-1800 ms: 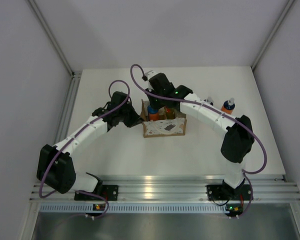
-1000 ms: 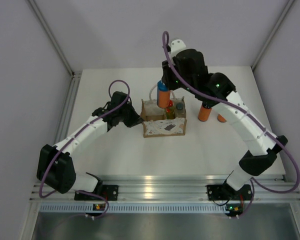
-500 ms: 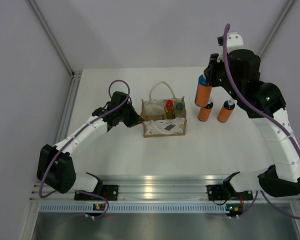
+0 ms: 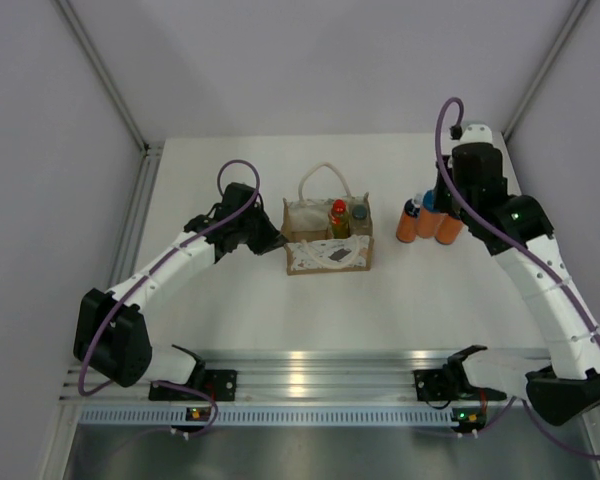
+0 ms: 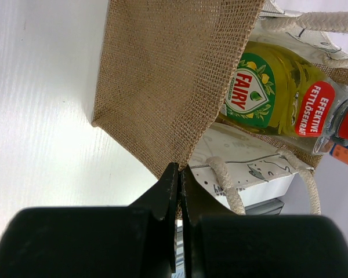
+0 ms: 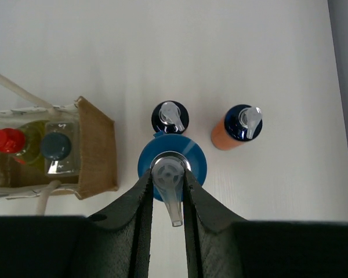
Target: Take the personal care products out of the canvas bag
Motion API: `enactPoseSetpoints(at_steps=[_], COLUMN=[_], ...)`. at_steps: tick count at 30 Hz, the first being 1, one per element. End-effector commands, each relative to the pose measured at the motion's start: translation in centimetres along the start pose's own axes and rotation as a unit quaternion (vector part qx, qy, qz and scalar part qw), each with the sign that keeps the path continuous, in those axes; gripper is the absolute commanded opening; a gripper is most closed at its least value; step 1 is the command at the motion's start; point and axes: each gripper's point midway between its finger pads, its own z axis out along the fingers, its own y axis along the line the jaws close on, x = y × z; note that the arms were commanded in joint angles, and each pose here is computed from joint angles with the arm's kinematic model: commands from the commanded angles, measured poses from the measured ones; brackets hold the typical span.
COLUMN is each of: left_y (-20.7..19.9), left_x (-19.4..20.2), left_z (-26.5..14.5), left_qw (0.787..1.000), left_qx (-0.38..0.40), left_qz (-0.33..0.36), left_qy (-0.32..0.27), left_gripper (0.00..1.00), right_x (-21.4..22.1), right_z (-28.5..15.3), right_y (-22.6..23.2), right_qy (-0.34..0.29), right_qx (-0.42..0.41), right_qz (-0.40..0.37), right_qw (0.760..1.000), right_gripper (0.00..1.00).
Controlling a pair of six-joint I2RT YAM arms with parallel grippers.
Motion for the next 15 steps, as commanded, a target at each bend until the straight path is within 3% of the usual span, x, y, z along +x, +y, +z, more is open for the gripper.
enactPoseSetpoints(at_steps=[1,10,15], left_y=[-0.7,-0.8,-0.7], left_x=[-1.1,-1.1,-0.9], left_z=[-0.2,-0.5,-0.5], left_qw=[1.000,1.000,1.000], left_qx=[0.010,0.015,0.016], left_qz=[0.004,0.005,0.006], left_qy=[-0.018,-0.017,-0.015], left_gripper=[0.00,0.00,0.00], right_x=[-3.3,2.6,3.4], right_z=[-0.6,3.7,4.6], right_y=[-1.2,-4.8,-5.7], right_qy=[-0.090,-0.055,-0.061], right_qx=[0.005,0.053,0.061], right_qz=[0.065,0.104,0.115], right_qw=[0.994,0.992,0.990], right_gripper=[0.00,0.00,0.00])
